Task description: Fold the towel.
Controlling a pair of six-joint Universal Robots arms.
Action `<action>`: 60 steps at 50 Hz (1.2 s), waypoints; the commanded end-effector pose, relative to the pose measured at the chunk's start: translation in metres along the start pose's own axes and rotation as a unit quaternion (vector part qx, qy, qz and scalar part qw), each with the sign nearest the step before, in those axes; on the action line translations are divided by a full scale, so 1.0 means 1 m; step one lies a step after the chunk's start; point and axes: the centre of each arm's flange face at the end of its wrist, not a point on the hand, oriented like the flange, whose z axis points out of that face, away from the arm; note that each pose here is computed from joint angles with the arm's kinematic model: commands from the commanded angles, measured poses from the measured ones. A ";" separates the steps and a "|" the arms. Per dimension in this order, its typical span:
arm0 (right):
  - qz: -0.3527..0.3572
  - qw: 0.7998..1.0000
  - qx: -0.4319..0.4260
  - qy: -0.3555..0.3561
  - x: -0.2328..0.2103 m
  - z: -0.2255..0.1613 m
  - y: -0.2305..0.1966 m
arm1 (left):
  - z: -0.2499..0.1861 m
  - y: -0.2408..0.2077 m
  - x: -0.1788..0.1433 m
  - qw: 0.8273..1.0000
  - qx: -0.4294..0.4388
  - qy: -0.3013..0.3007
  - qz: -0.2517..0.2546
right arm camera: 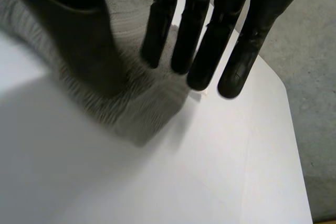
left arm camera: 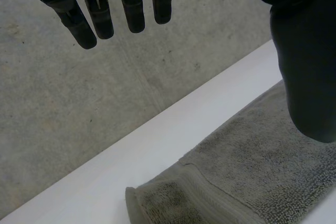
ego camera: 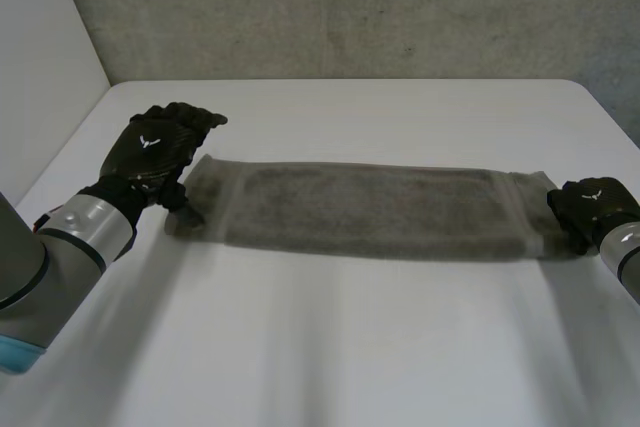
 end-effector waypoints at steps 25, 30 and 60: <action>-0.010 0.997 -0.027 0.071 0.045 0.025 0.014 | 0.000 0.004 -0.003 1.000 -0.005 -0.004 0.000; -0.094 0.985 -0.018 0.141 0.077 0.022 -0.010 | 0.000 0.002 -0.005 1.000 -0.002 -0.008 0.000; -0.275 0.897 0.314 -0.143 -0.244 -0.073 -0.172 | 0.030 -0.041 -0.015 0.996 0.068 -0.016 -0.047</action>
